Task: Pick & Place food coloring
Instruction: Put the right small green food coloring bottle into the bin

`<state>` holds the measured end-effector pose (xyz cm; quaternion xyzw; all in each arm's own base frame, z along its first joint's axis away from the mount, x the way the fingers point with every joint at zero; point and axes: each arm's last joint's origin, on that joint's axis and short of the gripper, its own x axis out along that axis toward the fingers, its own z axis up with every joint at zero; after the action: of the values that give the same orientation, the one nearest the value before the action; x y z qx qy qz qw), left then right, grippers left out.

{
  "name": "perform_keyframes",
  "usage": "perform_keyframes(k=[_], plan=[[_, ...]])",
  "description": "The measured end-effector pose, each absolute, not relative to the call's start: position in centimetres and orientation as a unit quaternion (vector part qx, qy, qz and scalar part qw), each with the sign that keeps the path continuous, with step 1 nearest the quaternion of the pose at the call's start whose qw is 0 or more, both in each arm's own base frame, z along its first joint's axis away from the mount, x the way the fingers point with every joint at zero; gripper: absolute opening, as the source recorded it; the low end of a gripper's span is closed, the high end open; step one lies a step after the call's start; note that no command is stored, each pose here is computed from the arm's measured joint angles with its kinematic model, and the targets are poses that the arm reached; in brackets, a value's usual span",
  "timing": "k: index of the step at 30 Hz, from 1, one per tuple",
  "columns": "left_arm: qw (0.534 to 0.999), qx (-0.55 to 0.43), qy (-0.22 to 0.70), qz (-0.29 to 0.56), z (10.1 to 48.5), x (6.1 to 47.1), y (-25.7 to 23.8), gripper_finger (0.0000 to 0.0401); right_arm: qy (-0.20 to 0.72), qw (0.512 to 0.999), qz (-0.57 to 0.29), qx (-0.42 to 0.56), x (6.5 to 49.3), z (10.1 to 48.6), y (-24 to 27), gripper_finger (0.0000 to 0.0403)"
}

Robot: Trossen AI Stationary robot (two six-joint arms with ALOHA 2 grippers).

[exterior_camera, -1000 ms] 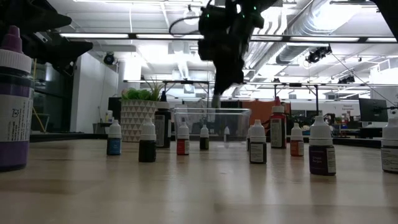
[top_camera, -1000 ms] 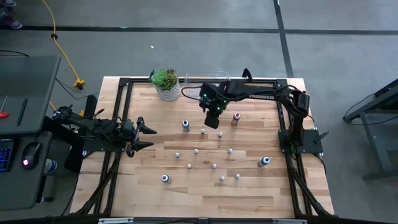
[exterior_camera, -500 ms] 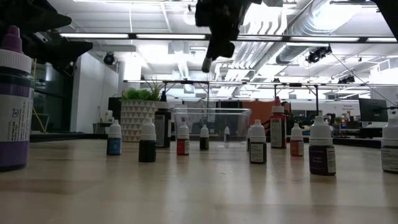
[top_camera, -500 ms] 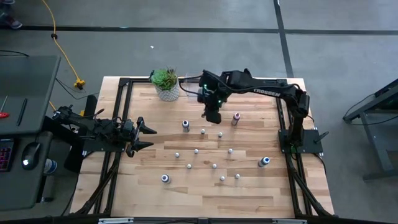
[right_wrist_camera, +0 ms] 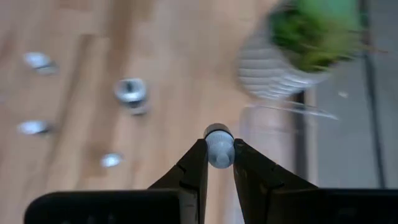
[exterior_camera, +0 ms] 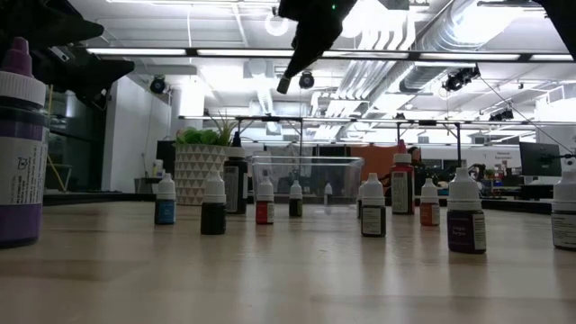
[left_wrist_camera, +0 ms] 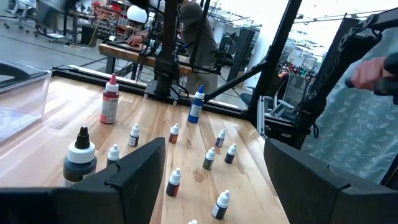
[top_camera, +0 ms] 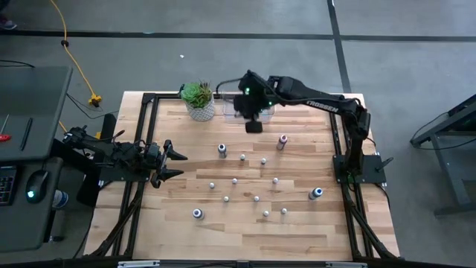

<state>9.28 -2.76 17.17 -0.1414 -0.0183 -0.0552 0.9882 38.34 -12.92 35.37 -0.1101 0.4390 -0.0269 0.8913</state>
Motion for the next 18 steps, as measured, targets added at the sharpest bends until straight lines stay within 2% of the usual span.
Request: perform_keyframes(k=[4,7,12,15,18], plan=[[0.988,-0.141,-0.018,-0.055,17.2,9.3,-2.8,0.0271,0.419,0.900,-0.091,-0.073,38.3,35.5,-14.9,0.0053],[0.988,-0.141,-0.018,-0.055,17.2,9.3,-2.8,0.0271,0.423,0.893,-0.153,-0.004,37.9,34.9,-16.6,0.0058],[0.988,-0.141,-0.018,-0.055,17.2,9.3,-2.8,0.0271,0.462,0.837,-0.265,0.127,36.1,32.8,-20.3,0.0056],[0.988,-0.141,-0.018,-0.055,17.2,9.3,-2.8,0.0271,0.474,0.805,-0.315,0.166,35.4,31.5,-22.1,0.0052],[0.988,-0.141,-0.018,-0.055,17.2,9.3,-2.8,0.0271,0.479,0.792,-0.330,0.187,35.3,30.3,-23.5,0.0053]])
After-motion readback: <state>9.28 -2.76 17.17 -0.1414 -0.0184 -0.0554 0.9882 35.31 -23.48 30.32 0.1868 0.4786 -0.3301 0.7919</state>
